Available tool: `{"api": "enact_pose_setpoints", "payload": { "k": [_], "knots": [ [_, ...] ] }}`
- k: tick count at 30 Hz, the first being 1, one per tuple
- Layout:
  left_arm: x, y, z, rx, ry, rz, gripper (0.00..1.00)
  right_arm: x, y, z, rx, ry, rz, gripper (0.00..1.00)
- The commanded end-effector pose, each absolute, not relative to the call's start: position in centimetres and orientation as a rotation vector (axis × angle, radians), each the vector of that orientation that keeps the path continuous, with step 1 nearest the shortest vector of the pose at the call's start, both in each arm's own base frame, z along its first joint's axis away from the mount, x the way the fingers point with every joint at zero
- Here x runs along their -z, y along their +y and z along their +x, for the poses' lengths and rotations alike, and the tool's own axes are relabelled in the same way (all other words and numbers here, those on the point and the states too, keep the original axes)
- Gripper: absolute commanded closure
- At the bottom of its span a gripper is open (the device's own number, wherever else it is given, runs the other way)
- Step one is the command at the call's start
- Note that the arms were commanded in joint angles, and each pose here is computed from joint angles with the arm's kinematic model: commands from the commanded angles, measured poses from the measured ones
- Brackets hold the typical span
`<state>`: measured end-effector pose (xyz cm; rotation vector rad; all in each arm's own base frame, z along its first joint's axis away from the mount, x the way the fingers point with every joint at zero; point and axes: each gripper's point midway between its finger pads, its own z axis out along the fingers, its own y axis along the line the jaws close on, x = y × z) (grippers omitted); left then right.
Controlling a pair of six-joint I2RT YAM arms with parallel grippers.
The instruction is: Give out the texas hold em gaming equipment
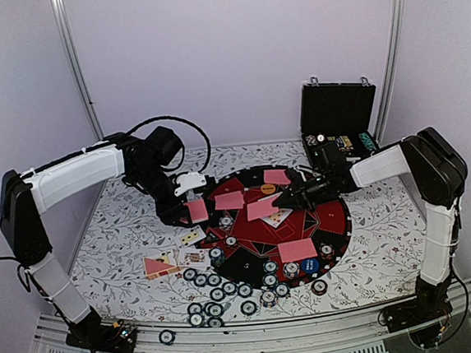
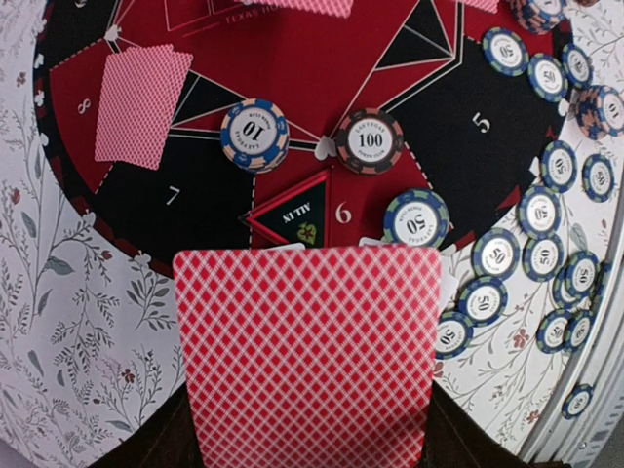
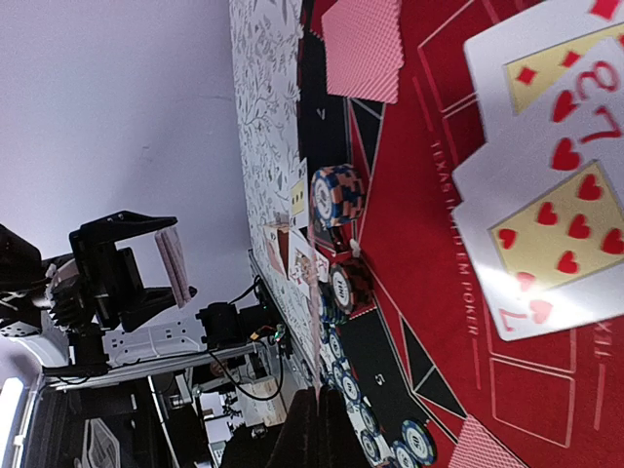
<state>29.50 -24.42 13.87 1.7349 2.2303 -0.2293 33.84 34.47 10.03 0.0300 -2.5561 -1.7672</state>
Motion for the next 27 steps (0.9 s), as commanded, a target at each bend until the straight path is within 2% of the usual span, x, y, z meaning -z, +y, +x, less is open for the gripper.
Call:
{"api": "enact_pose_setpoints", "payload": {
  "k": [1, 14, 18, 20, 22, 27],
  "knots": [
    [-14.0, -24.2, 29.6, 0.242, 2.229, 1.732, 0.52, -10.0, 31.2, 33.9, 1.725, -2.671, 0.039, 1.00],
    [-14.2, -24.5, 29.6, 0.262, 2.232, 1.723, 0.52, -4.7, 27.8, 36.4, 1.334, -2.957, 0.030, 1.00],
    [-14.3, -24.5, 29.6, 0.266, 2.234, 1.722, 0.52, -4.7, 27.0, 37.3, 1.225, -3.047, 0.030, 0.90],
    [-14.4, -24.5, 29.6, 0.268, 2.230, 1.723, 0.52, -4.8, 26.6, 37.5, 1.172, -3.077, 0.040, 0.75],
    [-14.4, -24.6, 29.6, 0.271, 2.228, 1.725, 0.52, -4.6, 26.0, 37.5, 1.100, -3.100, 0.038, 0.68],
    [-14.4, -24.7, 29.5, 0.285, 2.229, 1.722, 0.52, -5.3, 25.0, 37.8, 1.007, -3.166, 0.051, 0.59]
  ]
}}
